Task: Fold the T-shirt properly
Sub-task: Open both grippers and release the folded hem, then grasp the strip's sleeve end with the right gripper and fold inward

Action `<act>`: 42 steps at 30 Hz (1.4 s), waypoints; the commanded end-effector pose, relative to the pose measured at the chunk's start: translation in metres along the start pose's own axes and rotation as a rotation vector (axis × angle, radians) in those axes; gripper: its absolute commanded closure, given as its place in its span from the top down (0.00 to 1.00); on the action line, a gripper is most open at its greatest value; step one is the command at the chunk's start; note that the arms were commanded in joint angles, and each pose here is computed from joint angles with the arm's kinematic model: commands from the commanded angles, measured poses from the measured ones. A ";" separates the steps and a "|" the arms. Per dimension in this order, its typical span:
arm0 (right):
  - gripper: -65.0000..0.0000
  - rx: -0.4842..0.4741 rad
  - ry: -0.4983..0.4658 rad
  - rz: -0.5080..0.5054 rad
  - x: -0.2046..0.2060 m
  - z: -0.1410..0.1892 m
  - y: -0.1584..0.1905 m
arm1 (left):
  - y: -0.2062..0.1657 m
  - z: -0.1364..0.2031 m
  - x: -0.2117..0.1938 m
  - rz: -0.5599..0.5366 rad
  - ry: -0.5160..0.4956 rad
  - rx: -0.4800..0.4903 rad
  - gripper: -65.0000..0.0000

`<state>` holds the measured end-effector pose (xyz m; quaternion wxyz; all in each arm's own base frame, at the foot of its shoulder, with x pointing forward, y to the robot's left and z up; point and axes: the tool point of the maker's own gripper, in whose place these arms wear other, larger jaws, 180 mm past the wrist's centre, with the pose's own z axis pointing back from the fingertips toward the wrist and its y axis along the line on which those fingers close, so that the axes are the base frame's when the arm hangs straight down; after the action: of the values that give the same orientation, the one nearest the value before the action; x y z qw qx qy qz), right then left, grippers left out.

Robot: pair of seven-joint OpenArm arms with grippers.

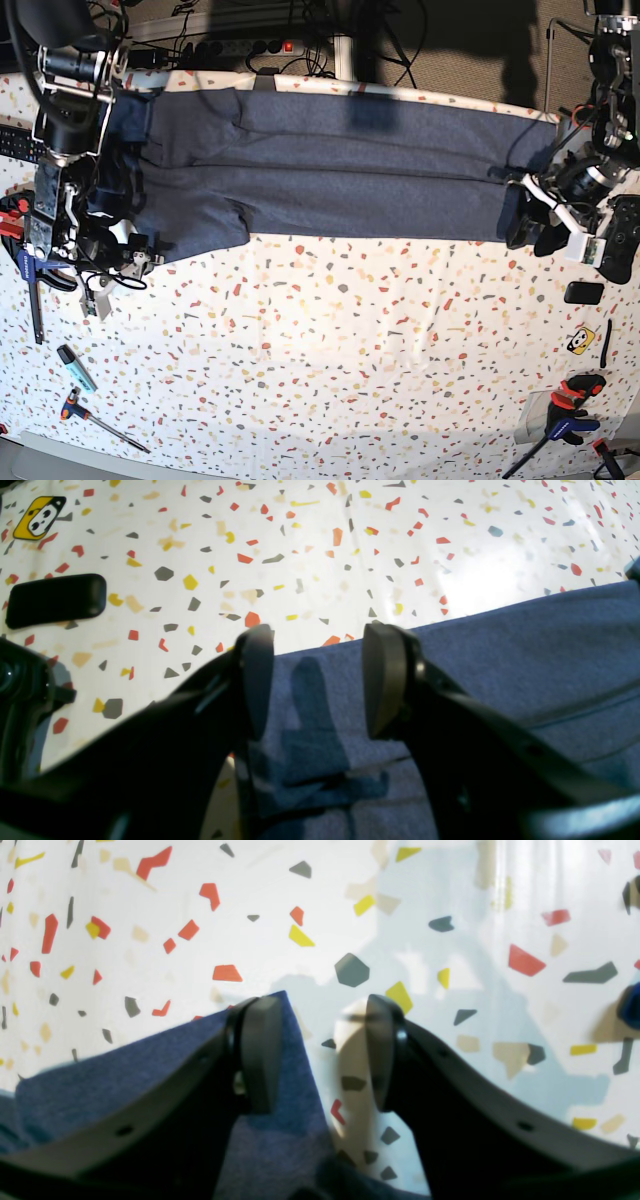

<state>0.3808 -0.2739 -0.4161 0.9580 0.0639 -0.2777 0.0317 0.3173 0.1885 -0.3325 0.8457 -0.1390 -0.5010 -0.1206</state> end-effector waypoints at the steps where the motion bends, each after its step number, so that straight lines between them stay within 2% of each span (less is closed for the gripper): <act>1: 0.31 0.025 0.032 0.019 -0.002 0.000 0.006 | 0.003 0.002 0.017 -0.018 -0.053 -0.001 0.43; 6: 0.16 0.045 0.035 0.022 -0.003 -0.003 0.015 | 0.003 0.002 0.017 -0.019 -0.052 -0.001 0.43; 9: 0.02 0.044 0.034 0.022 -0.003 -0.003 0.014 | 0.003 0.002 0.017 -0.019 -0.053 -0.001 0.43; 10: 0.00 0.047 0.031 0.026 -0.002 -0.003 0.015 | 0.003 0.002 0.017 -0.019 -0.052 -0.001 0.43; 14: 0.00 0.075 -0.047 0.089 0.014 0.001 0.022 | 0.003 0.002 0.017 -0.019 -0.053 -0.001 0.43; 18: 0.00 0.010 -0.168 0.181 0.034 0.016 0.019 | 0.004 0.002 0.015 -0.034 -0.041 0.008 0.43; 21: 0.00 -0.008 -0.202 0.232 0.033 0.030 0.025 | 0.004 0.002 0.014 -0.037 -0.039 0.010 0.43; 30: 0.00 -0.004 -0.287 0.365 -0.008 0.066 0.057 | -0.003 -0.001 0.013 -0.009 -0.050 0.001 0.43; 36: 0.00 -0.024 -0.323 0.363 0.005 0.073 0.057 | -0.006 -0.003 0.012 0.001 -0.054 -0.003 0.43; 37: 0.08 -0.035 -0.337 0.355 0.012 0.074 0.055 | -0.006 -0.003 0.012 0.001 -0.054 -0.002 0.43; 39: 0.36 -0.043 -0.362 0.344 0.026 0.076 0.052 | -0.006 -0.003 0.012 0.001 -0.053 -0.003 0.43; 40: 0.46 -0.042 -0.374 0.327 0.032 0.076 0.050 | -0.006 -0.003 0.012 0.001 -0.053 -0.003 0.43; 41: 0.51 -0.042 -0.385 0.297 0.038 0.076 0.046 | -0.006 -0.003 0.012 0.001 -0.053 -0.003 0.43; 42: 0.51 -0.032 -0.391 0.275 0.044 0.075 0.044 | -0.006 -0.003 0.012 0.001 -0.052 -0.002 0.43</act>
<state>0.3664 -0.2332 -0.3406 0.8827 0.0265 -0.4459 0.1458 0.3157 0.1788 -0.3380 0.8463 -0.1444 -0.5000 -0.1133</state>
